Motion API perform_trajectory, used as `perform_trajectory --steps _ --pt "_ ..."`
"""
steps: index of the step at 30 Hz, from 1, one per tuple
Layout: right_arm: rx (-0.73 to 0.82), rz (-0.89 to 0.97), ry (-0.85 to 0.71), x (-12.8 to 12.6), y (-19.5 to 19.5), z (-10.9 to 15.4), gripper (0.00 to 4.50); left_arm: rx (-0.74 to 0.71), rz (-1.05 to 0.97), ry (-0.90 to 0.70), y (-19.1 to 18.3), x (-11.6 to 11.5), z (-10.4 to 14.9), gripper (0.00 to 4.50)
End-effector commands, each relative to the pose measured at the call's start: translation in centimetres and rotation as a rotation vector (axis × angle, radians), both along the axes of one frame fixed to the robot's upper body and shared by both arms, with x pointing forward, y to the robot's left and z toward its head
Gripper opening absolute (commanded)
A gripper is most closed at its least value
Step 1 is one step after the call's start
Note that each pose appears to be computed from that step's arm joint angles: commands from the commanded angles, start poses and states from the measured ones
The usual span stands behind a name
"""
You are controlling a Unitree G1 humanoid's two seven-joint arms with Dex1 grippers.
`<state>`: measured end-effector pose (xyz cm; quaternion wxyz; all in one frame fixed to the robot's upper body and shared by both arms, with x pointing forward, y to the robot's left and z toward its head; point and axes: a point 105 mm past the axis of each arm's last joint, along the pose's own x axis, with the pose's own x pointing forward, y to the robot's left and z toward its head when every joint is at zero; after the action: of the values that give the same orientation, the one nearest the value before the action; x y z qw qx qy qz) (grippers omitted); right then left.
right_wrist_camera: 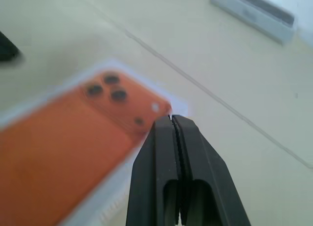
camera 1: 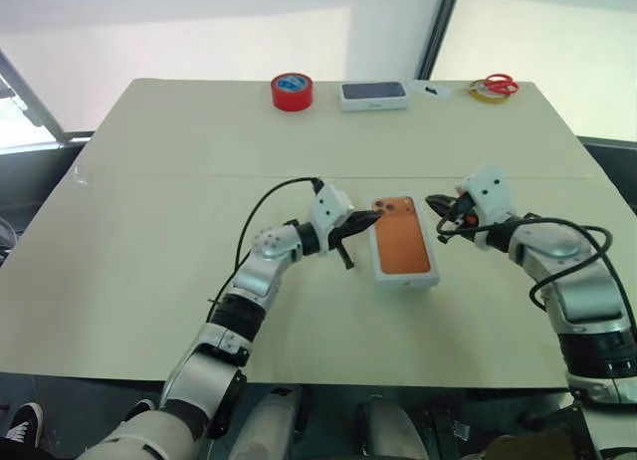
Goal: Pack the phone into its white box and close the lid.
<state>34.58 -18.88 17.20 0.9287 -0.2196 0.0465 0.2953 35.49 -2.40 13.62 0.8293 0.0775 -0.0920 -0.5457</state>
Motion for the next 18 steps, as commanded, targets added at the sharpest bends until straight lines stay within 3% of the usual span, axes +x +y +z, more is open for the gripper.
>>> perform_trajectory --steps 1,6,11,13,14,18 --pt "-0.159 0.041 0.033 -0.8 0.0 -2.0 0.05 0.072 -0.046 -0.045 -0.9 -0.6 -0.4 0.0" --pt "-0.3 -0.024 0.177 -1.9 -2.3 -7.5 0.05 0.18 -0.03 0.125 0.1 -0.5 -4.1 0.0" --pt "-0.255 -0.04 0.187 -1.9 -2.5 -7.5 0.05 0.151 -0.018 0.209 1.3 -0.5 -4.5 0.0" --pt "-0.032 -0.011 0.252 -2.2 -1.3 -6.2 0.61 0.115 -0.016 0.22 1.7 -0.4 -4.0 0.56" --pt "0.006 0.001 0.245 -2.1 -1.0 -5.5 0.9 0.089 -0.019 0.209 1.8 -0.3 -3.4 0.85" --pt "0.016 0.065 0.128 -2.1 -0.9 -2.6 2.96 0.015 -0.016 0.179 3.4 0.0 -0.5 2.87"
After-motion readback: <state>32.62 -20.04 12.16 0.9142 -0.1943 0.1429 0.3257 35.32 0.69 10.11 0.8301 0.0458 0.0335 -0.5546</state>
